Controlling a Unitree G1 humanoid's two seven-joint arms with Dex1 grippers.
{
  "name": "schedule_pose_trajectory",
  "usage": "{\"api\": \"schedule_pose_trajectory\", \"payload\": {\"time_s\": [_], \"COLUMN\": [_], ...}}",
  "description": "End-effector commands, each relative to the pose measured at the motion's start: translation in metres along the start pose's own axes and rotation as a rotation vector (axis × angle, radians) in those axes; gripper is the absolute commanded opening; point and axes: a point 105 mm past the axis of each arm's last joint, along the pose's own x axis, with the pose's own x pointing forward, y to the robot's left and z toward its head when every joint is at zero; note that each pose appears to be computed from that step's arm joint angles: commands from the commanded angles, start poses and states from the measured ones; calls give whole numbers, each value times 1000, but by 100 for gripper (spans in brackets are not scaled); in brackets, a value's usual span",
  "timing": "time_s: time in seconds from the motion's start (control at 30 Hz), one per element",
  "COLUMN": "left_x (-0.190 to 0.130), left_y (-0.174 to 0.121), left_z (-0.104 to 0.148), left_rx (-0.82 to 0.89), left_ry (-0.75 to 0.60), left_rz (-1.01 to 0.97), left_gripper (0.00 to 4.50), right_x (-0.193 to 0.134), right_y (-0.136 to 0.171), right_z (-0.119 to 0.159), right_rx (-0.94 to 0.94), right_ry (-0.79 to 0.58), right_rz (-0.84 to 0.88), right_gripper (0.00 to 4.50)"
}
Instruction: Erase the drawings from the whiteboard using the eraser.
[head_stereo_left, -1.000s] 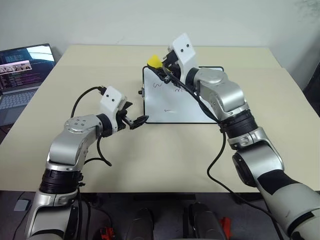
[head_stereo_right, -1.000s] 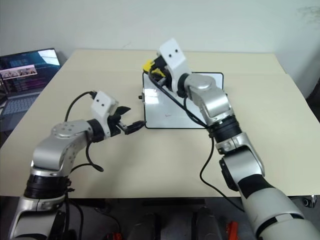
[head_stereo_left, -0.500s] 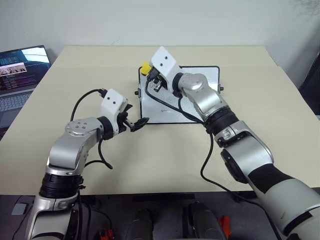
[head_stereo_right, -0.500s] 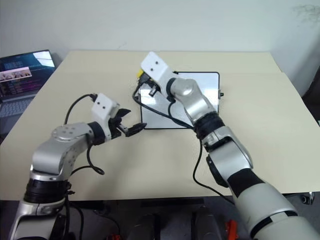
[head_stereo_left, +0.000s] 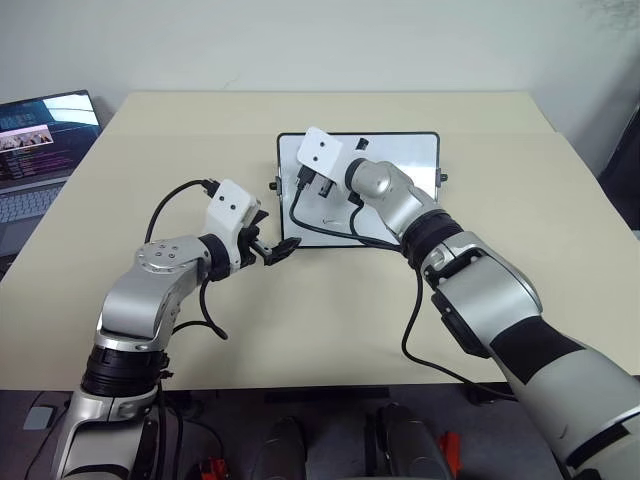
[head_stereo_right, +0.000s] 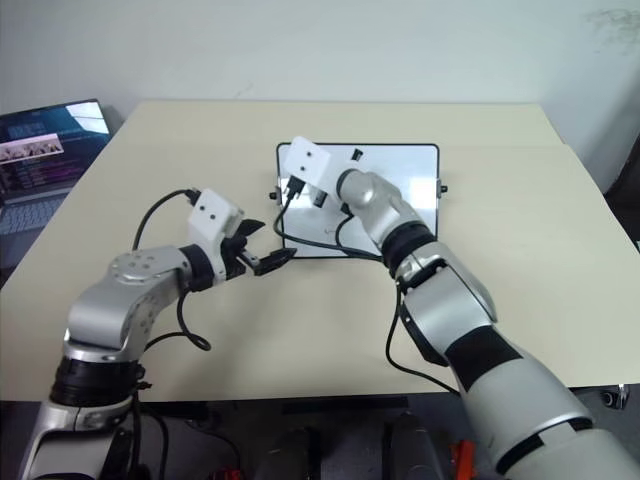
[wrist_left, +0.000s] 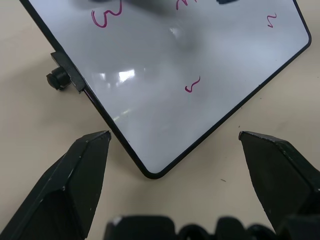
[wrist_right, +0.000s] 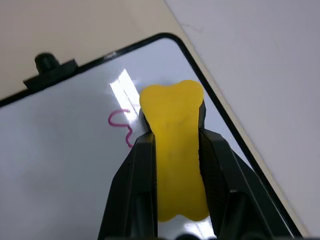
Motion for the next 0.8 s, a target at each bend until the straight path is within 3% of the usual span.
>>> {"api": "schedule_pose_trajectory", "payload": {"time_s": [0.03,0.3,0.43,0.8], "left_x": [-12,-22,-23,-20], "left_y": [5,14,14,13], "left_z": [16,18,18,19], "left_rx": [48,68,71,76], "left_ry": [-41,-20,-18,-18], "left_rz": [30,54,57,53], "left_gripper": [450,450,450,450], "right_x": [3,5,5,-4], "right_y": [4,56,56,-15], "right_z": [19,-2,-2,-23], "right_rx": [-45,-64,-51,77], "right_ry": [-46,35,38,98], "right_rz": [2,207,206,-94], "right_gripper": [86,86,85,83]}}
